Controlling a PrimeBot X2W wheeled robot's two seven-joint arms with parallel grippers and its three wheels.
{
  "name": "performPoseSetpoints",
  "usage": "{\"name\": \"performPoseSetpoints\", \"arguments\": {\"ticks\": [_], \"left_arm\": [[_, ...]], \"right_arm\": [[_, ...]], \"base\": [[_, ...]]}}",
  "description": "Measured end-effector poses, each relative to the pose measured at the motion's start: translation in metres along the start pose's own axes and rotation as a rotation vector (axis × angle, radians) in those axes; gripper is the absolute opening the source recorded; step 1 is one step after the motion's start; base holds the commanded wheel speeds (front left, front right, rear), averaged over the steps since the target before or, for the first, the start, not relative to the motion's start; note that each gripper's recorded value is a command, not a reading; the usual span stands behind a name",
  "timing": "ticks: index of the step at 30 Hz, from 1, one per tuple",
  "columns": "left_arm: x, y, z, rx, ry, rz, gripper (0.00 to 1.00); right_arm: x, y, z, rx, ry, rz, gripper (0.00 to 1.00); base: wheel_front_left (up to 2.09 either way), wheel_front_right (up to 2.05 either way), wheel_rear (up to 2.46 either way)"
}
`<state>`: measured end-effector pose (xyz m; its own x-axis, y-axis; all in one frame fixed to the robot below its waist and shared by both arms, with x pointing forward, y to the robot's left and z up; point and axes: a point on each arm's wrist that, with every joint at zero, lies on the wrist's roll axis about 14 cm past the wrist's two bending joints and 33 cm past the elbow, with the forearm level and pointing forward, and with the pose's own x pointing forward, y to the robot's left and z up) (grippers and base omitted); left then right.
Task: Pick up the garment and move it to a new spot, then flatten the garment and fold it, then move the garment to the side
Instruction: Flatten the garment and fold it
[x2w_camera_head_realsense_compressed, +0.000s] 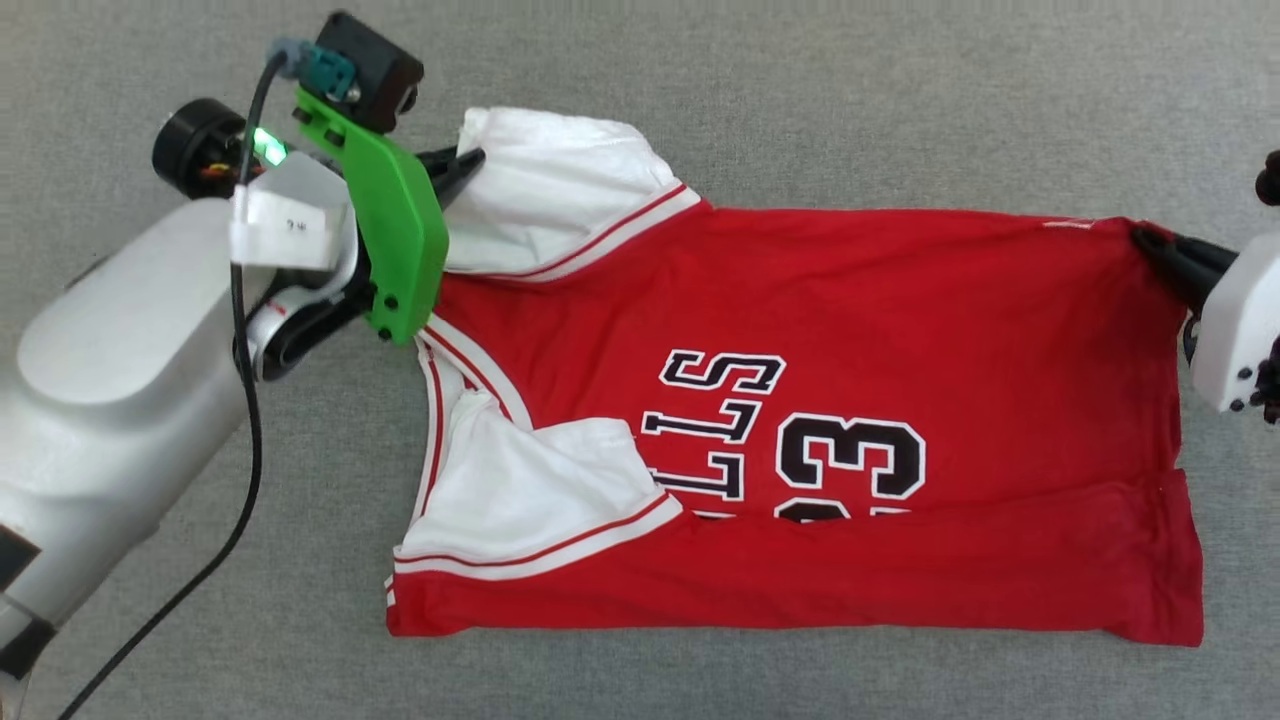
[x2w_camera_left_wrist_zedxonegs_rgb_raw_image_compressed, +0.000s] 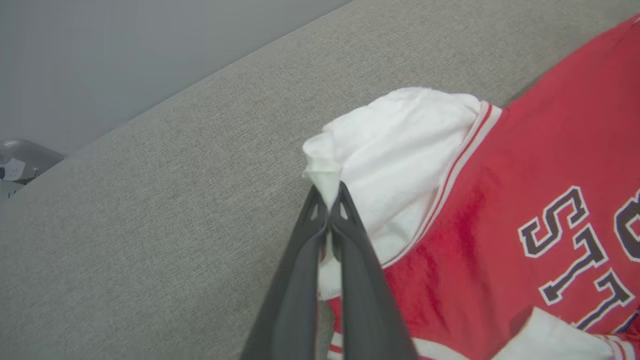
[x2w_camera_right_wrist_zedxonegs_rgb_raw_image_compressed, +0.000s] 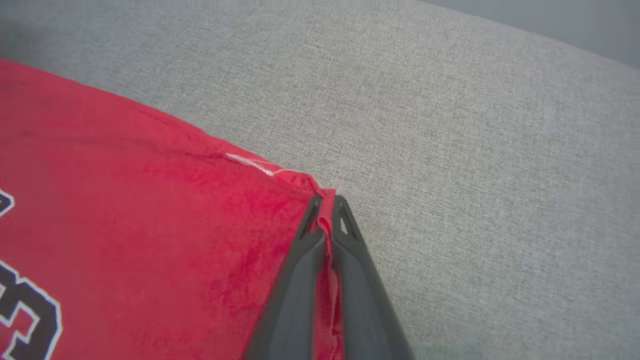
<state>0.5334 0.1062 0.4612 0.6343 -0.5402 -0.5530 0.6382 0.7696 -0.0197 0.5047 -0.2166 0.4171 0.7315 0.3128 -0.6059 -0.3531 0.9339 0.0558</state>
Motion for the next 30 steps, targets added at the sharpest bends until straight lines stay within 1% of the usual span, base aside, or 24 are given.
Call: {"name": "performPoseSetpoints", "arguments": {"ticks": [4, 5, 10, 14, 19, 24, 30], "left_arm": [[-0.019, -0.016, -0.011, -0.015, -0.009, -0.009, 0.0], [-0.036, -0.026, -0.028, -0.034, 0.009, -0.006, 0.0], [-0.058, -0.052, -0.052, -0.074, 0.022, -0.014, 0.0], [-0.074, -0.074, -0.073, -0.101, 0.048, -0.023, 0.0], [-0.09, -0.089, -0.101, -0.151, 0.087, -0.012, 0.0], [-0.098, -0.101, -0.127, -0.225, 0.125, -0.012, 0.0], [-0.094, -0.102, -0.15, -0.283, 0.163, -0.001, 0.0]], "right_arm": [[-0.021, 0.012, 0.002, 0.002, -0.08, 0.02, 0.0], [-0.036, 0.019, -0.003, 0.012, -0.107, 0.032, 0.0], [-0.062, 0.023, -0.021, 0.019, -0.114, 0.024, 0.0], [-0.078, 0.029, -0.038, 0.049, -0.117, 0.029, 0.0], [-0.087, 0.039, -0.056, 0.081, -0.114, 0.044, 0.0], [-0.092, 0.051, -0.081, 0.138, -0.083, 0.057, 0.0], [-0.09, 0.06, -0.116, 0.201, 0.019, 0.063, 0.0]], "base": [[0.0, 0.0, 0.0], [0.0, 0.0, 0.0], [0.0, 0.0, 0.0], [0.0, 0.0, 0.0], [0.0, 0.0, 0.0], [0.0, 0.0, 0.0], [0.0, 0.0, 0.0]]}}
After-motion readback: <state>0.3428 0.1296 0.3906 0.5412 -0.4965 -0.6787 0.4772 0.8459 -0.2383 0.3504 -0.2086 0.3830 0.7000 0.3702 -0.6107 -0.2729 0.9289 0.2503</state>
